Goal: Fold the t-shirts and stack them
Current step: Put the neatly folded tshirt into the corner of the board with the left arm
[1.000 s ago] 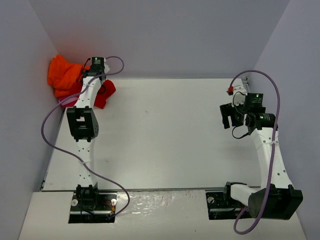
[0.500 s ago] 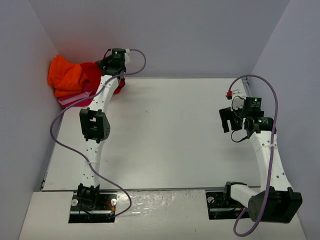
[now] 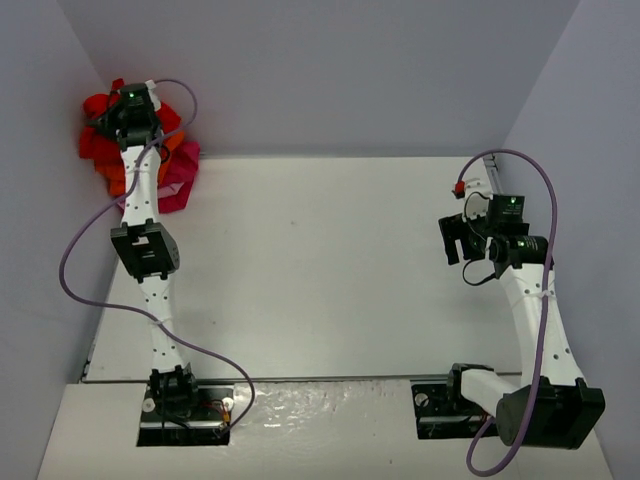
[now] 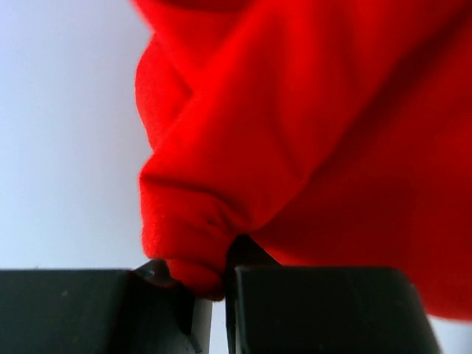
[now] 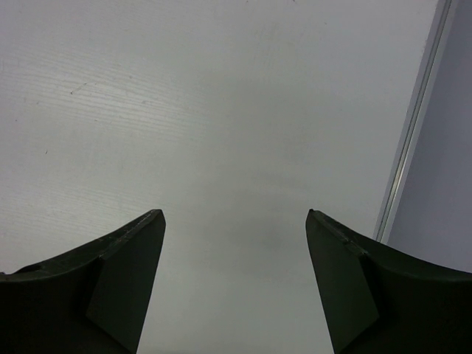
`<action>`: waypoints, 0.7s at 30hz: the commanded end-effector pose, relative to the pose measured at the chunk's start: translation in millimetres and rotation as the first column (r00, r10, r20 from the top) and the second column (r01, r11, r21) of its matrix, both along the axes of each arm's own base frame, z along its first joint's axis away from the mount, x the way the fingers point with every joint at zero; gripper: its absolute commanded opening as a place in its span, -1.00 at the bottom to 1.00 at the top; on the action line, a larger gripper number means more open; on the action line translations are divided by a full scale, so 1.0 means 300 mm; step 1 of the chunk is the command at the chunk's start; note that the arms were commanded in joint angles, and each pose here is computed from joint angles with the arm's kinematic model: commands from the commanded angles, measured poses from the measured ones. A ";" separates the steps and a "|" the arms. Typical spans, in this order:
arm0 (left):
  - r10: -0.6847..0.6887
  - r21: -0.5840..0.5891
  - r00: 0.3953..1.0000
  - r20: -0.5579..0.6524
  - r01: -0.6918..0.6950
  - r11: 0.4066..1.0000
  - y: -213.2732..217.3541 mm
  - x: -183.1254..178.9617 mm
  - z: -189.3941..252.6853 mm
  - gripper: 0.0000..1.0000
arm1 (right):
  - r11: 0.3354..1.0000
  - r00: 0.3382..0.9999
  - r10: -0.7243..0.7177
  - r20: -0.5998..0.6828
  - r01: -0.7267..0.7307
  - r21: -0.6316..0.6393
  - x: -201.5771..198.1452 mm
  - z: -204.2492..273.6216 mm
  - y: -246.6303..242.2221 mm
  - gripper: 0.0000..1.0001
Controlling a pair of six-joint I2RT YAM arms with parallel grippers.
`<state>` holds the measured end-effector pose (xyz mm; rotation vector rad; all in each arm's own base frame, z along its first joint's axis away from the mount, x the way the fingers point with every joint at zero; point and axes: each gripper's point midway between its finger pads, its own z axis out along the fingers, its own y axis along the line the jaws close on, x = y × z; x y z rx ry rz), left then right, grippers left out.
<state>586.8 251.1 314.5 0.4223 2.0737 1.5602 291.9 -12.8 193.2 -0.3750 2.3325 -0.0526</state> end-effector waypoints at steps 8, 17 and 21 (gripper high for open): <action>0.110 -0.132 0.994 0.027 -0.105 0.986 0.130 -0.036 -0.185 -1.00 | 1.000 1.000 -0.012 0.012 0.012 0.028 0.058 0.005 0.011 0.45; 0.138 -0.187 0.958 0.252 -0.092 0.978 0.157 -0.031 -0.063 0.94 | 0.998 1.000 0.011 -0.013 -0.010 0.057 0.091 -0.012 0.033 0.52; 0.115 -0.234 0.924 0.365 -0.028 0.972 0.126 -0.044 0.053 0.94 | 0.998 1.000 0.024 -0.014 -0.023 0.058 0.094 -0.016 0.039 0.53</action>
